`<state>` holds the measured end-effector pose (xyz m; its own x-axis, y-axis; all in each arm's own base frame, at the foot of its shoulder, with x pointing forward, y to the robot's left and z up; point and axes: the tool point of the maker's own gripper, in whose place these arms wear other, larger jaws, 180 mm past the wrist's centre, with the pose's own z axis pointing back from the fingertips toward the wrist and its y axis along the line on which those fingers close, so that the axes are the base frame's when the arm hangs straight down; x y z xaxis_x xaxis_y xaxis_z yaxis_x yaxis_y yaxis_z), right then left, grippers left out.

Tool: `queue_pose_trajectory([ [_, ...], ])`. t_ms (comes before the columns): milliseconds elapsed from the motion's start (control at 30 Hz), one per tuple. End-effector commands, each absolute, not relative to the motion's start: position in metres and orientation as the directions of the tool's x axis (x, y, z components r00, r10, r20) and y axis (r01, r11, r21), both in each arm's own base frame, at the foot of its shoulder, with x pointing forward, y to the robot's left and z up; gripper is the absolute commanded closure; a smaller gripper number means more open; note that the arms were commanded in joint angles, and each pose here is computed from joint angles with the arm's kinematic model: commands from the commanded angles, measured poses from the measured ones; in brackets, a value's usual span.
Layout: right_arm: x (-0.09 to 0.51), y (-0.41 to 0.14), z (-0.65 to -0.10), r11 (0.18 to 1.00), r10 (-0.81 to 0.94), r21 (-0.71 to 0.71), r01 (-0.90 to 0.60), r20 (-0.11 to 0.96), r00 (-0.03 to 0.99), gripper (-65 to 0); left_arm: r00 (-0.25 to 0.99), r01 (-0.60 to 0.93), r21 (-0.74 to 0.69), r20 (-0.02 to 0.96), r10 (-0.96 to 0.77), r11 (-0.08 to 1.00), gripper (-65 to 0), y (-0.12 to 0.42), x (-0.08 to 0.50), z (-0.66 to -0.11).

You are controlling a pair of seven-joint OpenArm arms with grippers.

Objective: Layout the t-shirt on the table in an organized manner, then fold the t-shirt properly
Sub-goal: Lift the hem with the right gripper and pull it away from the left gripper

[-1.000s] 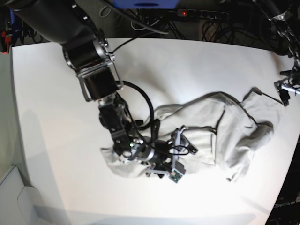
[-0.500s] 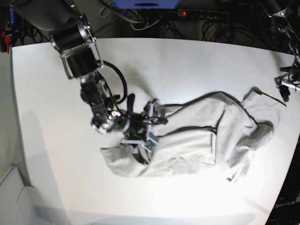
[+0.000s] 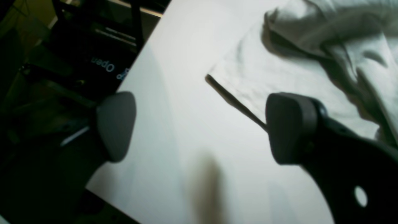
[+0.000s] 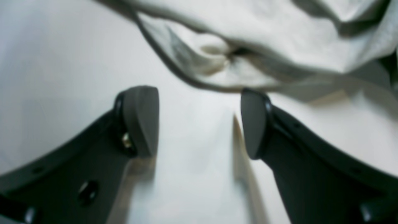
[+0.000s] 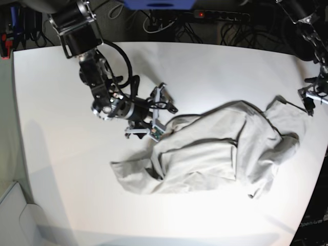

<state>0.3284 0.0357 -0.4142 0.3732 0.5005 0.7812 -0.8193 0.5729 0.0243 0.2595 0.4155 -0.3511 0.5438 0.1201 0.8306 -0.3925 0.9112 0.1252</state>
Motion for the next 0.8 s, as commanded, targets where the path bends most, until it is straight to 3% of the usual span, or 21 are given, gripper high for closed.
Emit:
queue_pose_trajectory([
  [0,0.347,0.041,-0.395,0.591,0.456,0.010,-0.807,0.821,0.344,-41.3,0.500,-0.393,0.145,0.862,0.079,0.908,-65.0,0.424,0.268,-0.329],
  [567,0.363,0.059,-0.413,0.593,0.453,0.080,-0.801,0.789,0.414,-39.9,0.495,-0.392,0.143,0.865,0.077,0.909,-65.0,0.424,0.269,-0.327],
  [667,0.360,0.063,-0.413,0.589,0.451,0.086,-0.803,0.790,0.416,-30.8,0.496,-0.392,0.143,0.865,0.078,0.909,-65.0,0.424,0.268,-0.328],
  [767,0.353,0.064,-0.419,0.586,0.452,0.100,-0.804,0.783,0.427,-14.0,0.496,-0.392,0.143,0.865,0.078,0.909,-65.0,0.424,0.268,-0.328],
])
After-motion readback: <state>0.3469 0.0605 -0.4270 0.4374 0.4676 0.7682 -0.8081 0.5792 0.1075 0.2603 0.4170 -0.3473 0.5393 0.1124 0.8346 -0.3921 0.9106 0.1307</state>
